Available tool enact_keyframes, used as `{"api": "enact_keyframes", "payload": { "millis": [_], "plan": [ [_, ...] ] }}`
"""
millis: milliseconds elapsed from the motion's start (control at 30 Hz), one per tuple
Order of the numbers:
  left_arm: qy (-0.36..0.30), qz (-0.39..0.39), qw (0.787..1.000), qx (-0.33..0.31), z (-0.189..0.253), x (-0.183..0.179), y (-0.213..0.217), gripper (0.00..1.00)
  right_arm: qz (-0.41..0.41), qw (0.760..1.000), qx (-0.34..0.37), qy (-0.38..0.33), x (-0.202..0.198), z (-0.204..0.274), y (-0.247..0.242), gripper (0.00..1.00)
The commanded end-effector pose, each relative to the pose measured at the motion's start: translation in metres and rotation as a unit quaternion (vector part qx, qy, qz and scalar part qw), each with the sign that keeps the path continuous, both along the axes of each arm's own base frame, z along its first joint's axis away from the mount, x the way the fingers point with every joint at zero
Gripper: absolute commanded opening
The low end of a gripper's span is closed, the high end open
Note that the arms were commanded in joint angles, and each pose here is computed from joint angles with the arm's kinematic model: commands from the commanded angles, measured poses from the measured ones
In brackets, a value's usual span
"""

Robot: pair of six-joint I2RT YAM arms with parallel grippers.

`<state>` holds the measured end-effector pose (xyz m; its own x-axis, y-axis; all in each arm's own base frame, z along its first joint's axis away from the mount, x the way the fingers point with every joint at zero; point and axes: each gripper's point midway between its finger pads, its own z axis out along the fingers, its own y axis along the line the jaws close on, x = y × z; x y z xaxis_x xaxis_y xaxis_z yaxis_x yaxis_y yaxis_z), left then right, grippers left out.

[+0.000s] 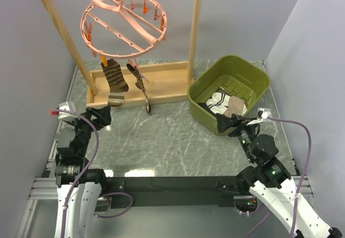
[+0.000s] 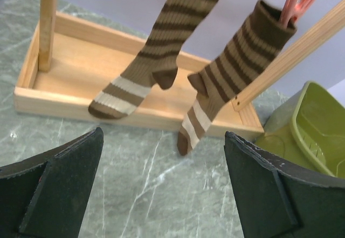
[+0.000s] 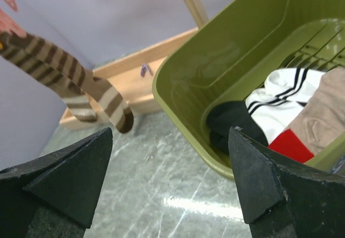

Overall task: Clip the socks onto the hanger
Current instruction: Reset both arms

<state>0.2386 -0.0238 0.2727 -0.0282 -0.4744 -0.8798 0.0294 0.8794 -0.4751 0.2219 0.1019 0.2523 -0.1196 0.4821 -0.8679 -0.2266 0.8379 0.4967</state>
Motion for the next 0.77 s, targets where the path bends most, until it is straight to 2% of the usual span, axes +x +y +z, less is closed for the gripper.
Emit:
{"api": "enact_keyframes", "payload": {
  "millis": [0, 133, 233, 400, 667, 733],
  "plan": [
    [-0.006, -0.017, 1.0, 0.002, -0.004, -0.006, -0.006, 0.99, 0.028, 1.0, 0.001, -0.01, -0.005, 0.0, 0.008, 0.93],
    [-0.004, -0.019, 1.0, 0.008, -0.012, -0.011, -0.006, 0.99, 0.043, 0.999, 0.019, 0.01, -0.009, -0.011, 0.014, 0.93],
    [-0.028, -0.007, 1.0, 0.007, -0.008, -0.02, -0.003, 0.99, 0.053, 0.998, 0.014, 0.011, -0.013, -0.025, 0.015, 0.94],
    [-0.064, 0.0, 0.998, 0.017, 0.001, -0.031, 0.0, 0.99, 0.057, 0.997, 0.038, -0.042, -0.02, -0.012, 0.012, 0.94],
    [-0.035, -0.01, 0.999, 0.03, -0.012, -0.026, -0.003, 0.99, 0.038, 0.997, 0.042, -0.049, -0.022, -0.007, 0.002, 0.95],
    [-0.029, -0.014, 0.999, 0.027, -0.015, -0.024, -0.004, 0.99, 0.036, 0.997, 0.05, -0.051, -0.022, -0.004, 0.002, 0.98]
  ]
}}
